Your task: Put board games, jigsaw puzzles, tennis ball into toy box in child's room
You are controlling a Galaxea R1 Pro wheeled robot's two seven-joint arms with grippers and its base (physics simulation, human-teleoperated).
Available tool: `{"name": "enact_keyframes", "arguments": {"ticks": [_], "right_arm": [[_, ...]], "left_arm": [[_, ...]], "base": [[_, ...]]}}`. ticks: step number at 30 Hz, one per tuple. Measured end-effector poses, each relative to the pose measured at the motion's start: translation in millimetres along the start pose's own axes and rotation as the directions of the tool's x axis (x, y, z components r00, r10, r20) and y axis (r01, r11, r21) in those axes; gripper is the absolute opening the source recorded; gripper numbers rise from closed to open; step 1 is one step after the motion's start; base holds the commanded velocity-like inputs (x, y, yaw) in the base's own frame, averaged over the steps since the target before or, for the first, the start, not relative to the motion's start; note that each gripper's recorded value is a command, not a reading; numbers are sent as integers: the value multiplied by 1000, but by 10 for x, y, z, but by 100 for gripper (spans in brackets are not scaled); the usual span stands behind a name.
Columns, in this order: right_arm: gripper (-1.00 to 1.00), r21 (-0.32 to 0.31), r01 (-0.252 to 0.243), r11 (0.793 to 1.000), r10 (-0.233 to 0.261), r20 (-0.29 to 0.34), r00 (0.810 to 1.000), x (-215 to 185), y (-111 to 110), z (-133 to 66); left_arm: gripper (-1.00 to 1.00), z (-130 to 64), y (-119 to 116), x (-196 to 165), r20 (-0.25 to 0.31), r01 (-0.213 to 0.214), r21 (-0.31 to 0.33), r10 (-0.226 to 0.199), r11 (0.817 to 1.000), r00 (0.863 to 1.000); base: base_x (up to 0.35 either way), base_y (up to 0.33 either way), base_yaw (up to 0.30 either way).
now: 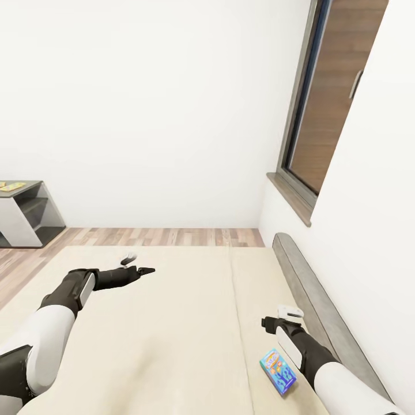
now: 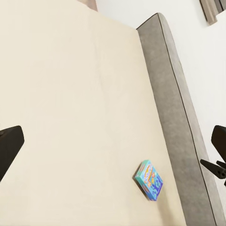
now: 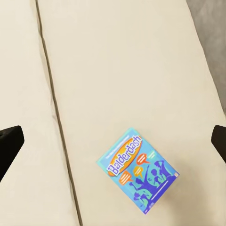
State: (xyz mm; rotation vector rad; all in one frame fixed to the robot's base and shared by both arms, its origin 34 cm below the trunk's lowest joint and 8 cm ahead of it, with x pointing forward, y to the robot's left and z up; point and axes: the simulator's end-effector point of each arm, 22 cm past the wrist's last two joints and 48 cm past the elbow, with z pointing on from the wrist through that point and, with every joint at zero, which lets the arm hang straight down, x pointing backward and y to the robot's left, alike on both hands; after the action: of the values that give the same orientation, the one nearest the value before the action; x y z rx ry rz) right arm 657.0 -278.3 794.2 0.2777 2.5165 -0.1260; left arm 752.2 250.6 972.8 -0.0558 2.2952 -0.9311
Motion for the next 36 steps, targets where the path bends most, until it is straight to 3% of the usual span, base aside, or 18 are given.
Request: {"name": "enact_keyframes", "arguments": {"ticks": [21, 36], "right_arm": [[100, 0, 0, 1000, 0, 0, 1000, 0, 1, 0], [100, -1, 0, 1000, 0, 1, 1000, -3, 2, 0]], "left_arm": [[100, 0, 1, 1, 0, 0, -1, 0, 1000, 1000], [100, 2, -1, 3, 0, 0, 0, 0, 1000, 1000]], "base": [[0, -74, 0], [0, -160, 0]]}}
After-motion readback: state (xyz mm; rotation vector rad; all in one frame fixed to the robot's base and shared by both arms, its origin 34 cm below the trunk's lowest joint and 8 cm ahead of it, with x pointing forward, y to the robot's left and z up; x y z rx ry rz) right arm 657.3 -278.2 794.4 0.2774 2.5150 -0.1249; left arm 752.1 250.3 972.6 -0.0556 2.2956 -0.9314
